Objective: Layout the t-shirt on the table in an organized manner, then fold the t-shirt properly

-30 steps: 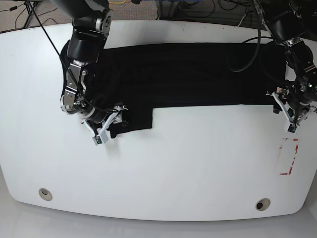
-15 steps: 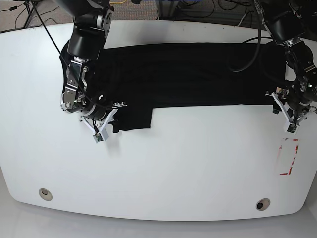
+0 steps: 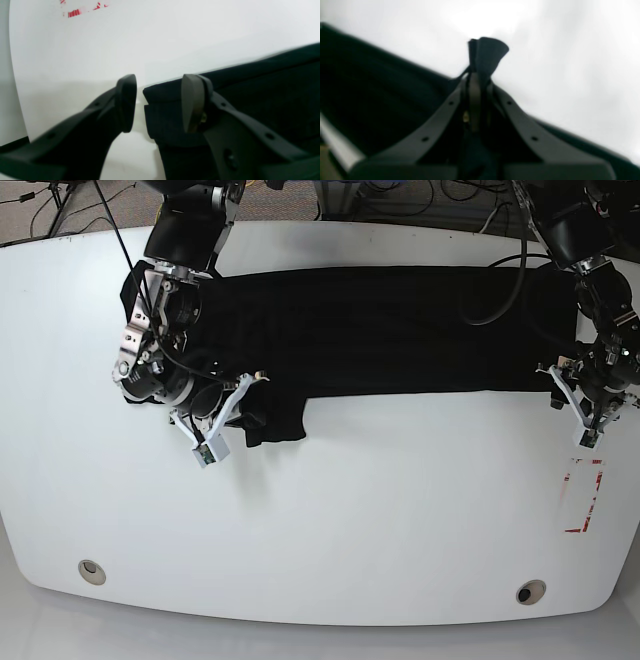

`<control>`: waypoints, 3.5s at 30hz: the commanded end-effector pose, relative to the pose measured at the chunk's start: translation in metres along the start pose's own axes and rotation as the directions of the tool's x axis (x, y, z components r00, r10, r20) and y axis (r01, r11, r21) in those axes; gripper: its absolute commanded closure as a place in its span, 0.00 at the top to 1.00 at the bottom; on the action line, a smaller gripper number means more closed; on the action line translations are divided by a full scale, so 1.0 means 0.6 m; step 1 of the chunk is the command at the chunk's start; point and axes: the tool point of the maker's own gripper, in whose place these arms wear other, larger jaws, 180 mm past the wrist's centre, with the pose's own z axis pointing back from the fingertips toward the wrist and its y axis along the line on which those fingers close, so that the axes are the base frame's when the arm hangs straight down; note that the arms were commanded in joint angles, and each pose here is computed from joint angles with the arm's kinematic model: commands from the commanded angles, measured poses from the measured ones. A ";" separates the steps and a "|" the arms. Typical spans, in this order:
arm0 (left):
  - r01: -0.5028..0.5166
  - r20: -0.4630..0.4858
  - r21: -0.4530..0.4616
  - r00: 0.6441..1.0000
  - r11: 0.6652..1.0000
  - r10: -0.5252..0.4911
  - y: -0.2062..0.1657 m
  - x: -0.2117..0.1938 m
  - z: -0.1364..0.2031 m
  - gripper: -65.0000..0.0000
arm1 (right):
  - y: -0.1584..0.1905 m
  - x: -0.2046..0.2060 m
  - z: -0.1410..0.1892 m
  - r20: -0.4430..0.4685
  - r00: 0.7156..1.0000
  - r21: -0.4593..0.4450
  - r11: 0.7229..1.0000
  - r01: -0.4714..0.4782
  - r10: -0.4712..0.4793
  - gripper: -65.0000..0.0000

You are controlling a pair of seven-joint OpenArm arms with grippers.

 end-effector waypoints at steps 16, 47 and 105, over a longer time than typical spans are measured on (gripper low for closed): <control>0.010 0.042 0.024 0.999 1.000 -0.011 0.016 0.022 0.010 0.42 | 0.068 -0.070 0.062 -0.055 0.998 0.229 0.973 0.034 -0.022 0.02; -0.011 -0.085 0.075 0.996 0.997 0.018 0.036 -0.017 0.036 0.42 | 0.111 -0.087 0.139 -0.027 1.000 0.416 0.909 0.020 -0.010 0.62; -0.060 -0.243 0.053 0.967 0.997 0.071 -0.005 -0.151 0.057 0.43 | -0.001 -0.160 0.139 -0.222 0.972 0.021 0.997 -0.078 0.081 0.46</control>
